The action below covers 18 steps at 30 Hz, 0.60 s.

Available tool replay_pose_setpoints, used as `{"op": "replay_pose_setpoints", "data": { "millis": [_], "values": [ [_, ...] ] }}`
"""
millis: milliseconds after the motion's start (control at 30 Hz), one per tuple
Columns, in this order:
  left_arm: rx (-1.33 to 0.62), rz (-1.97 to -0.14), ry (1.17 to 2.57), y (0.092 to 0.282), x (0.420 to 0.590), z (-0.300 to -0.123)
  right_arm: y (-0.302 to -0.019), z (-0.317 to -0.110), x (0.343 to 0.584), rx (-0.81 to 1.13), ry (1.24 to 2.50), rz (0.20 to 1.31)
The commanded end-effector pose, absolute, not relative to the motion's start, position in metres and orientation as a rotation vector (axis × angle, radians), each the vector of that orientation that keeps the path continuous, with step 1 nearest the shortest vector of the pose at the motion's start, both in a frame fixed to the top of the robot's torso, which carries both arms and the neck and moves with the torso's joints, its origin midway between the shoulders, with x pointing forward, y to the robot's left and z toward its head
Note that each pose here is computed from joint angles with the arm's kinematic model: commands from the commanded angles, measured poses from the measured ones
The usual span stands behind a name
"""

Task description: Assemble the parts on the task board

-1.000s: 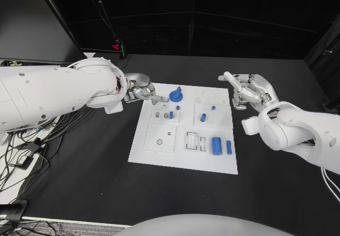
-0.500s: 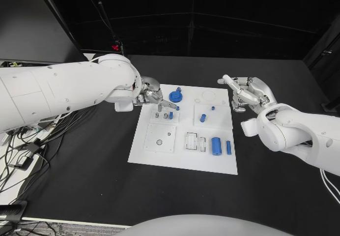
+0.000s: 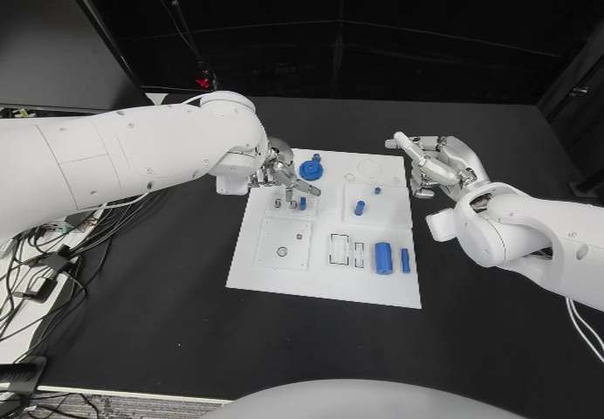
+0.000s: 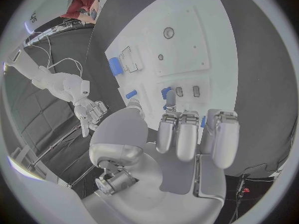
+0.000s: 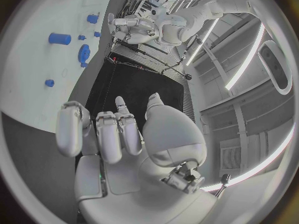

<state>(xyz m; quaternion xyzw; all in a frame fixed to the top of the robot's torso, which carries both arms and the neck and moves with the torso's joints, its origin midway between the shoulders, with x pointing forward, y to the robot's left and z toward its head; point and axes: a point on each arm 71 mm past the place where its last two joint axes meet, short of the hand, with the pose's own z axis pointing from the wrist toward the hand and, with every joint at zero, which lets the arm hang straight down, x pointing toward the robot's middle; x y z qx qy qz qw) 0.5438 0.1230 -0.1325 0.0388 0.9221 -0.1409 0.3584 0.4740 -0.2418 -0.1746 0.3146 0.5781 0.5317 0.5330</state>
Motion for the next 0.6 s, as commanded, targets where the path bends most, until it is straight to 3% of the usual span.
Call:
{"op": "replay_pose_setpoints", "data": {
  "millis": [33,600],
  "values": [
    [0.092,-0.304,2.412,0.125,0.545,-0.135,-0.24,-0.174,0.474,0.748,1.38,1.279],
    [0.051,-0.23,2.419,0.124,0.554,-0.151,-0.238,-0.174,0.474,0.749,1.382,1.28]
  ]
}}
